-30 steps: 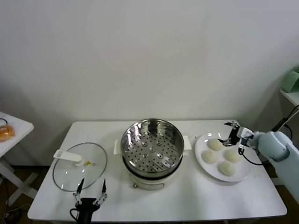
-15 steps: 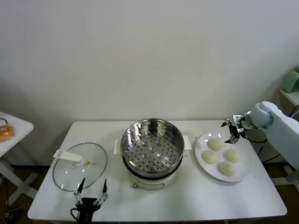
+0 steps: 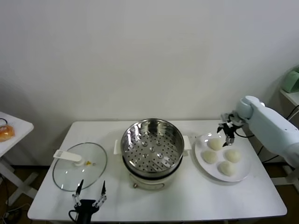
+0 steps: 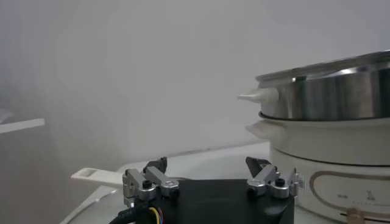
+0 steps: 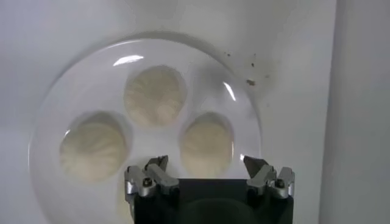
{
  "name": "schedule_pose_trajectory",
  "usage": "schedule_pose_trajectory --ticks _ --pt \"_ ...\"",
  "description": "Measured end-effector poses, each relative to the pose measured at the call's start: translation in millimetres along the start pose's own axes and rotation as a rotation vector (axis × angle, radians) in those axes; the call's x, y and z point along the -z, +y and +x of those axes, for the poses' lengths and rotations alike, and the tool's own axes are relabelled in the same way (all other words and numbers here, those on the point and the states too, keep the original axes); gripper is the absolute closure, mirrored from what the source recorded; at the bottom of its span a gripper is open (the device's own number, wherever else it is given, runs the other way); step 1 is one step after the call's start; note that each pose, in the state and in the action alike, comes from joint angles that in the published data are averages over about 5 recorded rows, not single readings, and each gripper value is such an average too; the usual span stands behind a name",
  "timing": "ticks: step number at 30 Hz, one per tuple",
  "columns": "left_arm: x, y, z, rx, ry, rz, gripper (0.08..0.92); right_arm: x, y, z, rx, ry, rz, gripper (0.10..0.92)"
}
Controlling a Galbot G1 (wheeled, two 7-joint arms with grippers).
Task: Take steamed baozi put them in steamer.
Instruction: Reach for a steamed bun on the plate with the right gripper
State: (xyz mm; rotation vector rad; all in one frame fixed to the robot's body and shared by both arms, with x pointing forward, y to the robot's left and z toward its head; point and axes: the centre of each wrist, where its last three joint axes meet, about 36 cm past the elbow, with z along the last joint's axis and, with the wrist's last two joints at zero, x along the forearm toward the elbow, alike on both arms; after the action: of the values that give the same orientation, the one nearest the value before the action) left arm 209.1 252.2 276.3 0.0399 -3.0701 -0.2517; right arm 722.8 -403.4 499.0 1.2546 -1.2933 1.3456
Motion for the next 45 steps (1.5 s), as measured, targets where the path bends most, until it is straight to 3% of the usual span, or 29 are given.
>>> schedule_pose_trajectory --ticks 28,45 --pt "-7.9 2.5 0.4 0.001 -0.004 -0.018 0.177 -4.1 -12.0 -29.5 0.037 0.022 -0.005 0.201" --pt "-14.2 3.1 -3.2 -0.002 -0.008 -0.027 0.177 -2.9 -11.2 -40.6 0.025 0.025 -0.011 0.266"
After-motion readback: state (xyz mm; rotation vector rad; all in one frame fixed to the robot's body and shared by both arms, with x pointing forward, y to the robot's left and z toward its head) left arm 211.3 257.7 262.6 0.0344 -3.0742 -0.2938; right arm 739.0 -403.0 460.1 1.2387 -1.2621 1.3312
